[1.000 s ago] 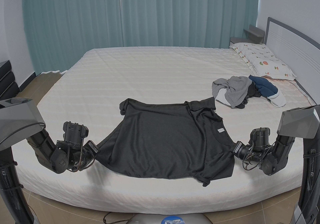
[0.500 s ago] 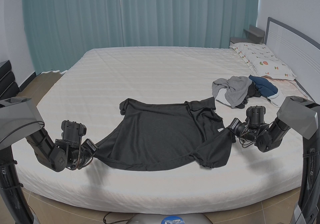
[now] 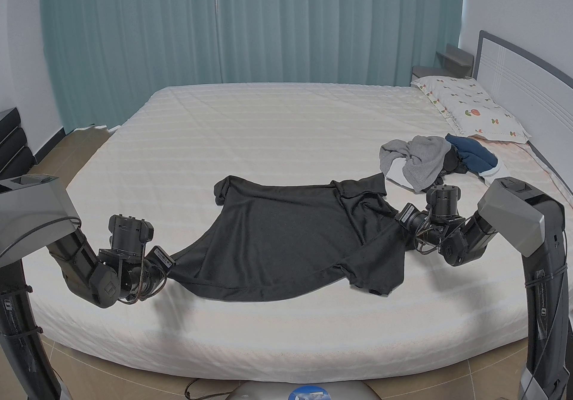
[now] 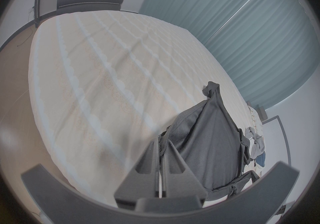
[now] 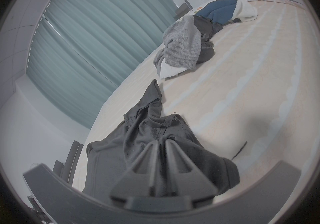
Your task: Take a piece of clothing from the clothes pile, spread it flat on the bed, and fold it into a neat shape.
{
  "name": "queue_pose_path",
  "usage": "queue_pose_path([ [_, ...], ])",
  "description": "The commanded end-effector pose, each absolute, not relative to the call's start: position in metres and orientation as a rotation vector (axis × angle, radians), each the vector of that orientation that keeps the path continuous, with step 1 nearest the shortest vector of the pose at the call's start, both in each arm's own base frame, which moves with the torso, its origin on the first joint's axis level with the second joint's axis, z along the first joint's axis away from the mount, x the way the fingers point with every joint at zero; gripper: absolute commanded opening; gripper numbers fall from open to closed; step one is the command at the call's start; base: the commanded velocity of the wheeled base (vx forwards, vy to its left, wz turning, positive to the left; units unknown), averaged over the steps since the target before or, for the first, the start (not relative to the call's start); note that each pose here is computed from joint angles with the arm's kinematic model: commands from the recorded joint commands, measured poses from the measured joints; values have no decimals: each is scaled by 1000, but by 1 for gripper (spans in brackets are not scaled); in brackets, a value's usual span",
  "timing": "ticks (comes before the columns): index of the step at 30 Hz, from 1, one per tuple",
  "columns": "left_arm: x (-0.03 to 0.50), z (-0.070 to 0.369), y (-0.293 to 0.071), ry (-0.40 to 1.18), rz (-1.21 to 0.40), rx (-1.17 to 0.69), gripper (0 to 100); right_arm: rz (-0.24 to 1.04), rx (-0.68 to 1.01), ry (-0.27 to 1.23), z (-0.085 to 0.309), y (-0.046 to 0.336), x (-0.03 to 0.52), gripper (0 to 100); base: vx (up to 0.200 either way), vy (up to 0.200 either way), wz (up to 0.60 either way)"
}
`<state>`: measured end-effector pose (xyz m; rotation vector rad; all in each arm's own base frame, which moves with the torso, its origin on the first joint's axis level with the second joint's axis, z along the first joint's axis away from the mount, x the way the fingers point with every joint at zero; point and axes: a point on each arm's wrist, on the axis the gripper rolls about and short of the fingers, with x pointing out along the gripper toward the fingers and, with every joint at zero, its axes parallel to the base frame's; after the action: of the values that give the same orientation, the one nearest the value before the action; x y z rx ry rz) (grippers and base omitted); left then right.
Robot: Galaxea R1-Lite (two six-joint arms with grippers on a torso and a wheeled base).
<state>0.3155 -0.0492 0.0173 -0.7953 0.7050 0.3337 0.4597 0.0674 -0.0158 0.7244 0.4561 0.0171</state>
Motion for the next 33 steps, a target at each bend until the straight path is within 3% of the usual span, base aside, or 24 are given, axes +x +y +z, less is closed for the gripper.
queue_pose_path([
  [1, 316, 14, -49, 714, 340, -792, 0, 15, 722, 467, -29, 69, 463, 100, 0, 0, 0],
  [10, 315, 13, -49, 716, 340, -794, 0, 28, 701, 439, 0, 51, 444, 100, 0, 0, 0],
  [16, 315, 14, -49, 716, 340, -792, 0, 75, 689, 512, 15, 39, 413, 100, 0, 0, 0],
  [24, 314, 14, -49, 716, 340, -792, 0, 175, 643, 706, -5, 41, 364, 100, 0, 0, 0],
  [33, 314, 14, -49, 717, 340, -792, 0, 214, 631, 784, -24, 63, 360, 100, 0, 0, 0],
])
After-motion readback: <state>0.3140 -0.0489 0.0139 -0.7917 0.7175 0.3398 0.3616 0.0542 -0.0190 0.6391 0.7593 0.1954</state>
